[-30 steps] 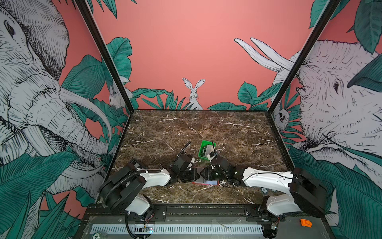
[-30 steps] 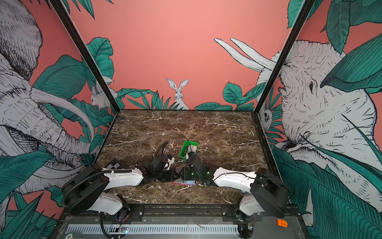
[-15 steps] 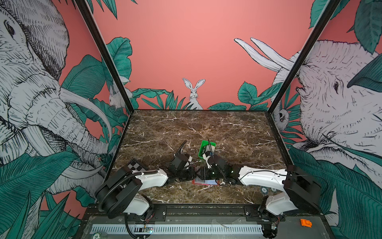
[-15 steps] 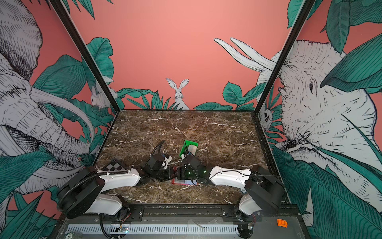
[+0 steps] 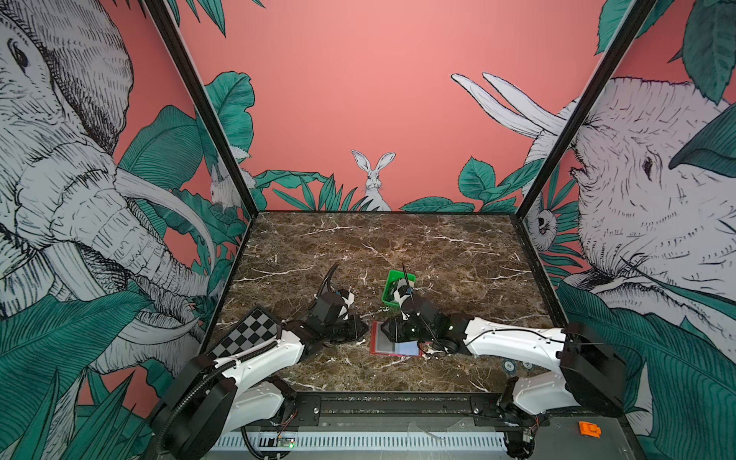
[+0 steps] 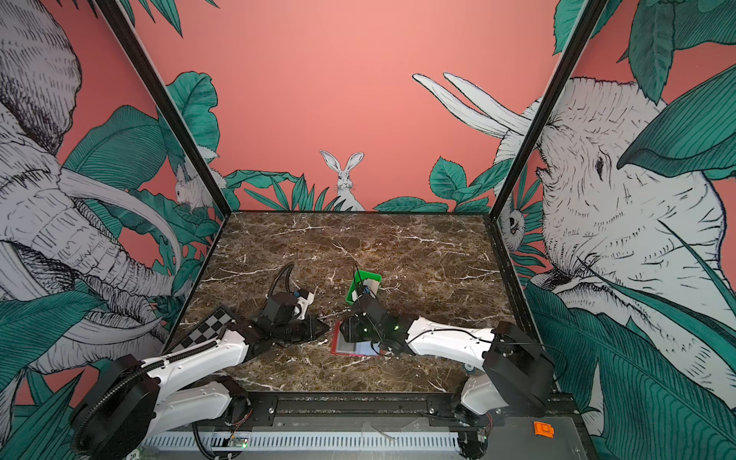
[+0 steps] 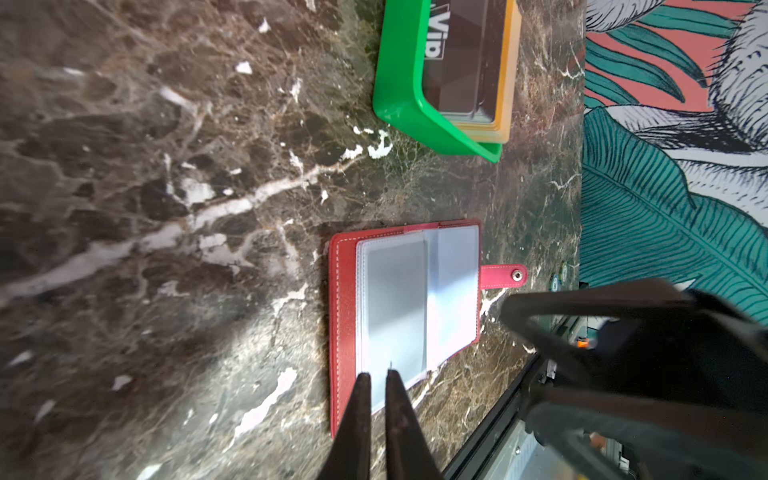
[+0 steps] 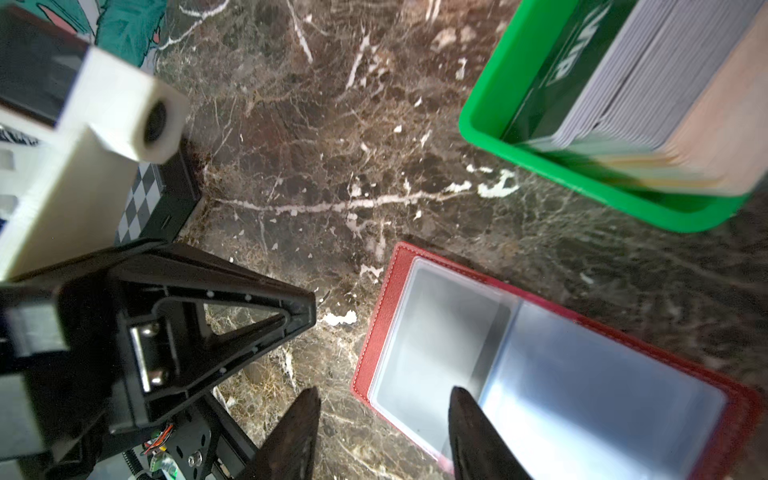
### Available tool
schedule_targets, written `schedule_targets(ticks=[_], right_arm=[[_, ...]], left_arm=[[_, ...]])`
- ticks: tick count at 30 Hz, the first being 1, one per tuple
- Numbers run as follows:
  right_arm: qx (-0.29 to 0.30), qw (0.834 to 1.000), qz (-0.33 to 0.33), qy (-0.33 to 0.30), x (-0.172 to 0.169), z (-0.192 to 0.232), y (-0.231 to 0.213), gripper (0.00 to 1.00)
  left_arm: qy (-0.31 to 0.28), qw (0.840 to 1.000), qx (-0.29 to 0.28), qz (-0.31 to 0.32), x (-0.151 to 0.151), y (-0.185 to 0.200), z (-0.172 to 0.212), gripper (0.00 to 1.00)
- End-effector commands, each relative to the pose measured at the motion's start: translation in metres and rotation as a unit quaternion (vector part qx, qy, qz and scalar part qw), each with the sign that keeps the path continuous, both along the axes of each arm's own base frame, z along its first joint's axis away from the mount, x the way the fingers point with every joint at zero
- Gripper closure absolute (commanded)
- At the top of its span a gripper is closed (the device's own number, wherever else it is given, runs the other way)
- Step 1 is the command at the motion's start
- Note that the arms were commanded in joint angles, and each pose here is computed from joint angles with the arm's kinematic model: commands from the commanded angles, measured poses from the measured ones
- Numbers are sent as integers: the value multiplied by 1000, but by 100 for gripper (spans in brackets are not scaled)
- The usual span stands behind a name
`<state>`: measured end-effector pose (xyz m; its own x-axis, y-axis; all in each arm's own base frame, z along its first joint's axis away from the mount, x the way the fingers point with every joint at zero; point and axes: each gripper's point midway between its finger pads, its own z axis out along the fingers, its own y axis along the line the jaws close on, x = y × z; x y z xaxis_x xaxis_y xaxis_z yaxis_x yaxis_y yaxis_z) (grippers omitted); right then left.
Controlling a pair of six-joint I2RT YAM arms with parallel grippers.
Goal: Put the credit cards into the card holder
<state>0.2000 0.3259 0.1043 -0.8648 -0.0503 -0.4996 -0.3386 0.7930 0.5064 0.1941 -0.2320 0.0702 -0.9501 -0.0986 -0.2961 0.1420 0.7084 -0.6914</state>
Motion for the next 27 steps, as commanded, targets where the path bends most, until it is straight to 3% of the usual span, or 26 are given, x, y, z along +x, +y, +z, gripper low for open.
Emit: schedule_targets(ticks=[1,4,10,14,17,20,27], right_arm=[[-32,998,-19,-49,13,19,-15,50],[-49,995,-39,-76,23,29,-27,48],[-66,985,-67,-148,45,56,-45,29],[-89,973,-99,-188,64,76,-60,24],[-72,972,-130,-181,76,88,-71,25],[-45,975,-131,-173,84,94,-77,25],[-74,982,-119,-127,102,75,-98,24]], left_arm=[[-26,1000,8,-7,9,2,13,87],[-56,998,0,-7,23,-2,28,87],[-125,992,10,-20,56,-11,69,84],[-158,987,5,-31,81,-19,90,85],[-152,987,-27,-41,96,-29,100,84],[-161,985,-24,-50,106,-35,102,83],[-176,982,-19,-60,131,-47,98,82]])
